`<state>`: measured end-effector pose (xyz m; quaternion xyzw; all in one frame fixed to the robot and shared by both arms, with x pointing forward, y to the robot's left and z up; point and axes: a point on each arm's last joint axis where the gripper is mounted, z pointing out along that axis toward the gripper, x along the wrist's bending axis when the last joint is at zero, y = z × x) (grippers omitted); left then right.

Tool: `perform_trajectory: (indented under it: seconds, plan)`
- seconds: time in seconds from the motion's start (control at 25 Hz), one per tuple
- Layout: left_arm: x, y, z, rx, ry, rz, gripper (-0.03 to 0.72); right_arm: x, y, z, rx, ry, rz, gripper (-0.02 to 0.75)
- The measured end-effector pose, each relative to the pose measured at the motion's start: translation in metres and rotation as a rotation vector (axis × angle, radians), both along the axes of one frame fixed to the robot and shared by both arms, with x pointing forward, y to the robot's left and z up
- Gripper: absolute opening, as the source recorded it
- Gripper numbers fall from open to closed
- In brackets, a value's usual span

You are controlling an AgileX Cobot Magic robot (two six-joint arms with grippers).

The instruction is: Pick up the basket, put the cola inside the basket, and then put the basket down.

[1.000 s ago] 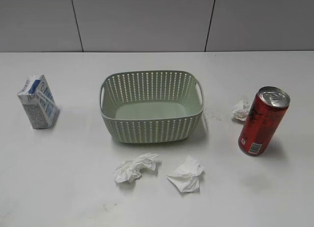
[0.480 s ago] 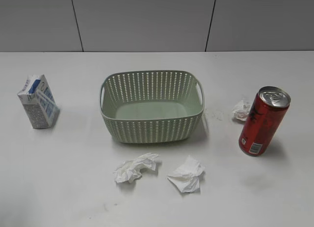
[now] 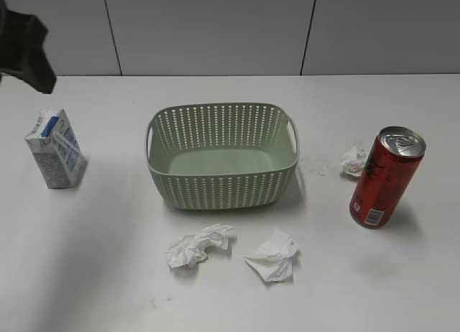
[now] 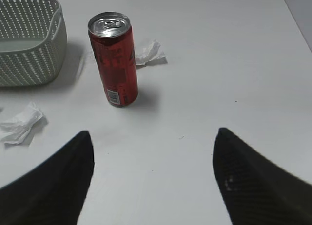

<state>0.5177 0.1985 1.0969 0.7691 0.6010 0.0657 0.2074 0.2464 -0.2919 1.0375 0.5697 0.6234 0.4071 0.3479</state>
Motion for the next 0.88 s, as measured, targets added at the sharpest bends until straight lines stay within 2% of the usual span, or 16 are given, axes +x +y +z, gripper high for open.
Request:
perform_trajectory:
  seconds: [0.4, 0.88]
  plan:
    - [0.076, -0.063, -0.059, 0.01, 0.178, 0.04, 0.537, 0.0, -0.001, 0.0, -0.008, 0.0, -0.006, 0.586]
    - [0.094, -0.096, -0.12, 0.02, 0.301, 0.133, 0.541, 0.0, -0.001, 0.0, -0.011, 0.0, -0.009, 0.586]
